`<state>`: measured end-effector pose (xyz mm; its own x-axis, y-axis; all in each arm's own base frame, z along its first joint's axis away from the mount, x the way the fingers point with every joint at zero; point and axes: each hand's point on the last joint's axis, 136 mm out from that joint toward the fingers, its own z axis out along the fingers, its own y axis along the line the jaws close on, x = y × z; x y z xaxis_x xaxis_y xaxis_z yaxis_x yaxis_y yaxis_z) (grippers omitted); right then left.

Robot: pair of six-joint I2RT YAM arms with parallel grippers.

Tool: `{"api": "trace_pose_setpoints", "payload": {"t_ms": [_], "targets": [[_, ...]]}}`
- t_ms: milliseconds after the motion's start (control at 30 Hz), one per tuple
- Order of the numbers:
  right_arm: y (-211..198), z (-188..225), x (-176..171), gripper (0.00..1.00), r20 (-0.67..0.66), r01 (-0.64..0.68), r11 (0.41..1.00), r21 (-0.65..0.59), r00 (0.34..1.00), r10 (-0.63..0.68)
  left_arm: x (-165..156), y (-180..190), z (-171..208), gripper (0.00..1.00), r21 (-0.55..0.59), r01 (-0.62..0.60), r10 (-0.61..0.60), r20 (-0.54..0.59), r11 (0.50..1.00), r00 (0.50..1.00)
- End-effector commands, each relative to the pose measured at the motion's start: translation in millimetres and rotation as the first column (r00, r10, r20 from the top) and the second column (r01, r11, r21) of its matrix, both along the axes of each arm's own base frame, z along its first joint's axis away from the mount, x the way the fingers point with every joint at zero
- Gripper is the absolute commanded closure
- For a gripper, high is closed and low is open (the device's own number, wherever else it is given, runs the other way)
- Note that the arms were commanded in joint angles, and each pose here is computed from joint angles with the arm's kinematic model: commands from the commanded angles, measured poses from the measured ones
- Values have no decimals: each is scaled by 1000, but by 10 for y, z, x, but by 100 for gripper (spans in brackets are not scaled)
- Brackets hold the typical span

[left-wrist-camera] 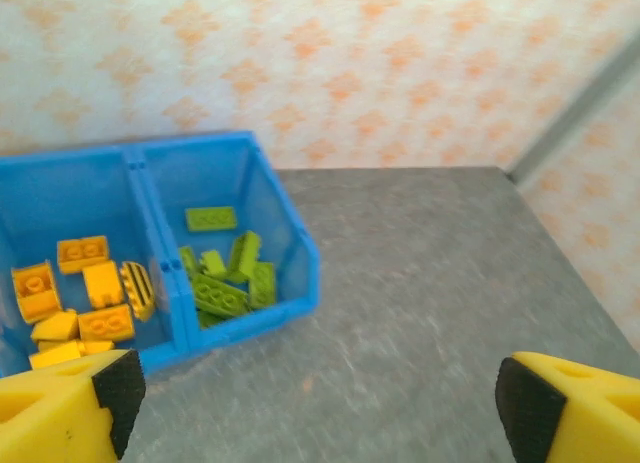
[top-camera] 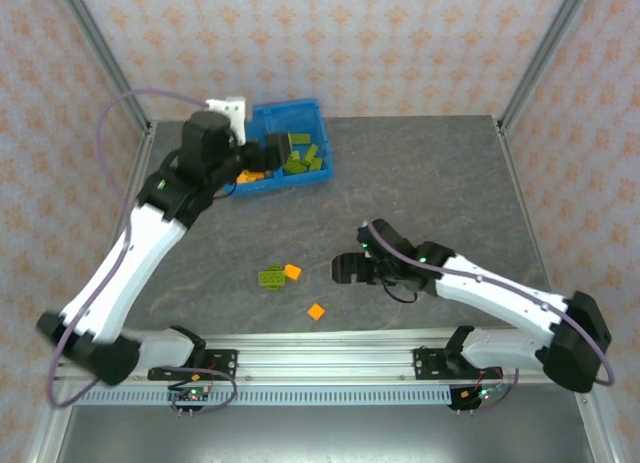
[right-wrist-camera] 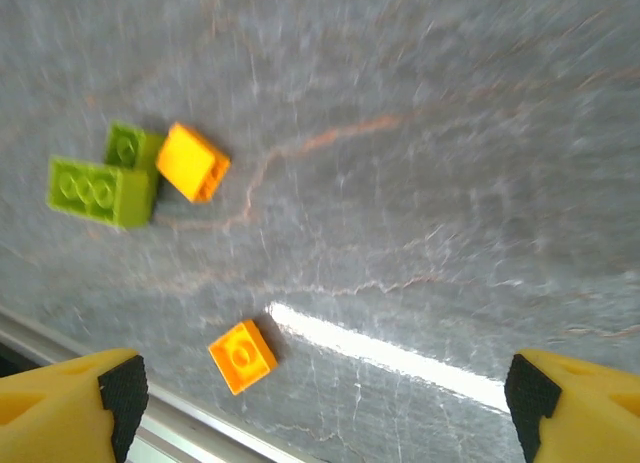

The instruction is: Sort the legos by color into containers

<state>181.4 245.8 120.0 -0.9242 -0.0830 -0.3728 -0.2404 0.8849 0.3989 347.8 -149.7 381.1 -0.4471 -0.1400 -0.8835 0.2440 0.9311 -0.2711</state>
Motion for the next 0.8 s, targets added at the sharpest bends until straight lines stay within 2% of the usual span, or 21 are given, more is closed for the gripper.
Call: {"api": "trace_pose_setpoints", "payload": {"t_ms": [0,33,100,167,267,367,400,433,500,600,700,767], "targets": [[312,-100,-178,7,-19,-171,985,-12,985,171,-448,10,-375,0,179,182,-182,-17,967,983],[390,-170,-238,8,-33,-210,977,-30,977,209,-671,-56,-461,0,198,286,-286,-29,938,958],[535,-271,-336,8,-43,-277,959,-62,960,275,-1104,-176,-684,0,244,485,-486,-62,840,872],[651,-378,-400,8,-46,-326,940,-98,945,323,-1559,-171,-1030,0,330,645,-649,-115,689,752],[729,-570,-469,9,-70,-383,910,-158,924,376,-2104,-78,-1491,1,435,769,-796,-170,468,580],[749,-746,-521,12,-99,-440,861,-254,898,429,-2525,14,-1792,1,517,807,-885,-179,287,430],[770,-781,-545,13,-109,-460,846,-271,888,447,-2602,41,-1867,1,542,803,-899,-181,247,399],[799,-818,-582,14,-120,-480,829,-285,876,466,-2631,63,-1926,0,560,792,-901,-174,241,398],[840,-915,-644,16,-146,-512,805,-299,858,492,-2627,70,-1966,0,569,777,-896,-149,268,418],[866,-1020,-647,21,-164,-519,796,-312,854,494,-2641,55,-2006,0,566,779,-901,-137,269,412],[832,-1088,-619,34,-168,-511,787,-345,859,483,-2631,50,-2041,0,565,783,-902,-145,262,406],[760,-1143,-577,47,-172,-496,776,-389,867,468,-2625,45,-2050,0,574,779,-906,-145,250,398]]}}
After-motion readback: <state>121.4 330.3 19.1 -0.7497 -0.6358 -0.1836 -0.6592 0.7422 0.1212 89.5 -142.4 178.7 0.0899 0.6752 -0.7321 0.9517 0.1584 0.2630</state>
